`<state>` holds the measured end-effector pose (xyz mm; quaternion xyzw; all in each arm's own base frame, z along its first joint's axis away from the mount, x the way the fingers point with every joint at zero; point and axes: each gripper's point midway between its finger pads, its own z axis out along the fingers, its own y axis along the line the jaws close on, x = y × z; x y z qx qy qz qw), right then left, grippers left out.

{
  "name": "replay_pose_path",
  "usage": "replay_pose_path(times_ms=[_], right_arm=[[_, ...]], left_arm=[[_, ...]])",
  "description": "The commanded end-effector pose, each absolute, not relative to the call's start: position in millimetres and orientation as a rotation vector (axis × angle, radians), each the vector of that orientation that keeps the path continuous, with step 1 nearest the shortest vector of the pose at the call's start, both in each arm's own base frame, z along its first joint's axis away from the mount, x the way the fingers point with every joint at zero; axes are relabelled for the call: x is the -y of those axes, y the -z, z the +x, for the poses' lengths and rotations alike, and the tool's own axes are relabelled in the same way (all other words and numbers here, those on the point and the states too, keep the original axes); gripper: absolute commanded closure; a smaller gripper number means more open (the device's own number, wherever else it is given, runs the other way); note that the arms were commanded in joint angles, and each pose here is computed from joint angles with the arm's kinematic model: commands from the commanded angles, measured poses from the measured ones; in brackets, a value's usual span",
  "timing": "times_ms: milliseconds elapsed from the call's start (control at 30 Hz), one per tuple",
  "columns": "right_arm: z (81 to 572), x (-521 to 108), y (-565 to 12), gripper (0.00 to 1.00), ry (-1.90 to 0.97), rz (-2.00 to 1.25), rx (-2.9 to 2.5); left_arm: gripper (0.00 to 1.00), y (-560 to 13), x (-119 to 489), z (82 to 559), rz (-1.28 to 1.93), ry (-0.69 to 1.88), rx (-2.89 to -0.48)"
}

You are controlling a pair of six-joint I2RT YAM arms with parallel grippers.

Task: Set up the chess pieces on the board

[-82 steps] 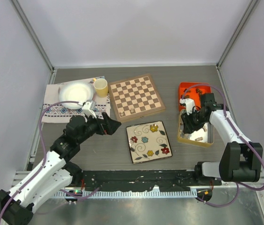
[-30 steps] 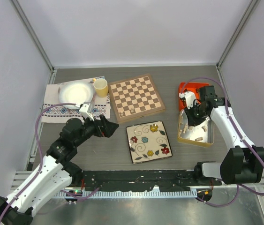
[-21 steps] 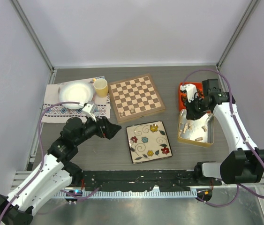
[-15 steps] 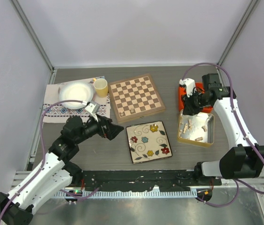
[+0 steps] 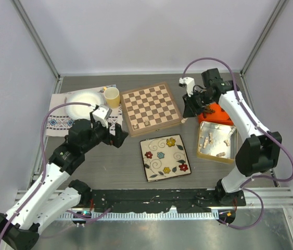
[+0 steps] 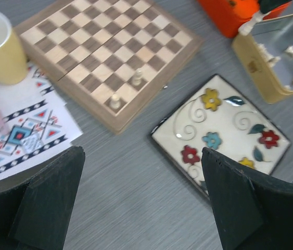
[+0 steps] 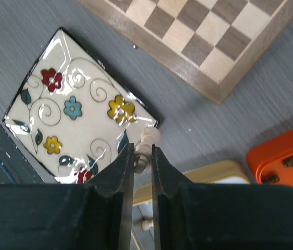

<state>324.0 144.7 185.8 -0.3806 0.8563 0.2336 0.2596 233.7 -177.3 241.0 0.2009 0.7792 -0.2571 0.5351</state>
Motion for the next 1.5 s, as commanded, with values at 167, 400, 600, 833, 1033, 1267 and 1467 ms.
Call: replay_pose_path(times_ms=[167,400,600,833,1033,1267,1467], right_arm=[[378,-197,-202,0.98,-0.606,-1.057,-2.216],[393,-223,-181,0.98,-0.558,-1.107,-2.237],[401,-245,-166,0.97,-0.551,-1.138,-2.253],[407,-261,-146,0.97,-0.5,-1.195,-2.276],[411,-268,-134,0.97,-0.472,-1.227,-2.296],[409,-275,-125,0.96,-0.465,-1.247,-2.306],[410,-276,-123,0.96,-0.457,-1.251,-2.314]], left_arm=[[0.0,-207,111,249,0.407,0.189,-1.985],[0.0,-205,101,253,0.381,0.13,-1.944],[0.0,-203,97,252,0.374,0.113,-1.935],[0.01,-204,100,251,0.381,0.134,-1.918],[0.0,-205,101,251,0.388,0.136,-1.918],[0.0,-204,102,251,0.39,0.143,-1.917],[0.01,-204,103,251,0.392,0.148,-1.916]])
